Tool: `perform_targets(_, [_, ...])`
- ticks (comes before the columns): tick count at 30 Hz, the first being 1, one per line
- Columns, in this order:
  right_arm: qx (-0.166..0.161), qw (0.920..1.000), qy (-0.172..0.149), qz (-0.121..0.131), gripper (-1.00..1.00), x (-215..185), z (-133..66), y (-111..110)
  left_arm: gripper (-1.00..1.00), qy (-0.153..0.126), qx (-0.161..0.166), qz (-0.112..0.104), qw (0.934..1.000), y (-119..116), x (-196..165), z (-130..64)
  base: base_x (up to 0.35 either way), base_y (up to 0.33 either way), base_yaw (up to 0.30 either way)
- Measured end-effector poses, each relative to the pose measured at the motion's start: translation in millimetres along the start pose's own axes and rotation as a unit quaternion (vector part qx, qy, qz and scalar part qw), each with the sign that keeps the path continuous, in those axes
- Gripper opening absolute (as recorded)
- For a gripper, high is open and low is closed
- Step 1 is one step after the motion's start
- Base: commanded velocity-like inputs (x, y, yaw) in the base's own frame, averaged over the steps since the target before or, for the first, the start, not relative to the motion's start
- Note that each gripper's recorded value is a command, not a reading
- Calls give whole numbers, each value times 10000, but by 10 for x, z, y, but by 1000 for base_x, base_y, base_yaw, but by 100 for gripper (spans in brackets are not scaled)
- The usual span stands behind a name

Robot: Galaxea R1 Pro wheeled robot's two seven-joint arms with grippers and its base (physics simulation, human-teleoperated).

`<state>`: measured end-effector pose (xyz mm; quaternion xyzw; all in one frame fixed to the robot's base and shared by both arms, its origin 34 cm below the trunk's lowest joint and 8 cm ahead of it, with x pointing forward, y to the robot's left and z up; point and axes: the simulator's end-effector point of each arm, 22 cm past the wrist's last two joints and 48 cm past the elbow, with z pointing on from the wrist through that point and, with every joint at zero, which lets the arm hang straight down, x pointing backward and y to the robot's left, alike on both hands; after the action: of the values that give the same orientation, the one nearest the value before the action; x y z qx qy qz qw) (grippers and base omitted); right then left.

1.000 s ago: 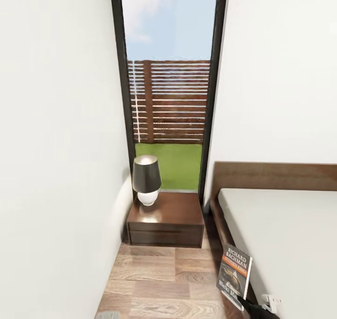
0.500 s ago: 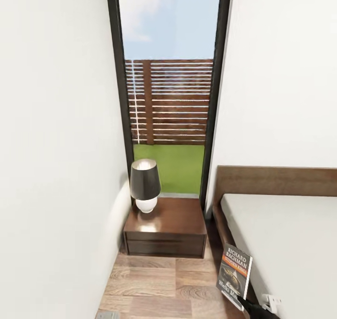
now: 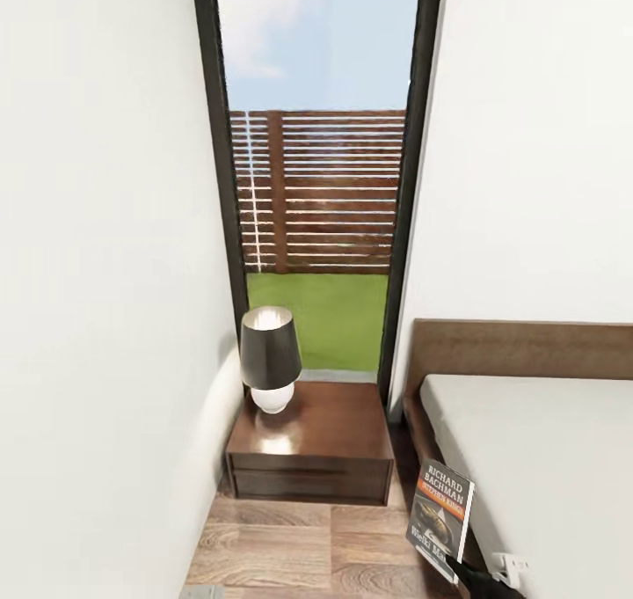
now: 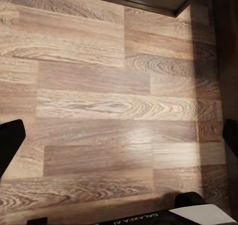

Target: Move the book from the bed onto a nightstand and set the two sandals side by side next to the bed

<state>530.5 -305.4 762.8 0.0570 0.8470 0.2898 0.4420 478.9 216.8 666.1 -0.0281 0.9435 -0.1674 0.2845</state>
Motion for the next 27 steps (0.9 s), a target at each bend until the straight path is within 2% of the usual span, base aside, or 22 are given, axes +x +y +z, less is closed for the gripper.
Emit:
perform_targets(14, [2,10000,-15,7,-100,-8,1,-2,100,-9,14,19,10000,-12,-6,4,228,0,0])
perform_targets(18, [1,10000,-19,10,-100,-11,2,-3,100,-219,73,139,9996,-65,-98,13,41,0,0])
perform_targets(21, [-2,10000,-19,9,-100,-11,2,-2,100,-373,155,289,9988,-153,-162,28,7,0,0])
perform_targets(24, [-1,10000,-20,9,-100,-12,2,-3,100,-634,544,838,9930,-436,-442,60,1,0,0])
perform_targets(25, [-1,10000,-19,9,-100,-11,2,-2,100,-878,771,1083,9872,-585,-694,48,0,0,0])
perform_targets(26, [0,10000,-20,10,-100,-11,2,-2,100,-957,868,1183,9845,-644,-780,37,0,0,0])
perform_targets(27, [-1,10000,-19,8,-100,-11,2,-2,100,-1095,1086,1336,9790,-762,-928,5,0,0,0])
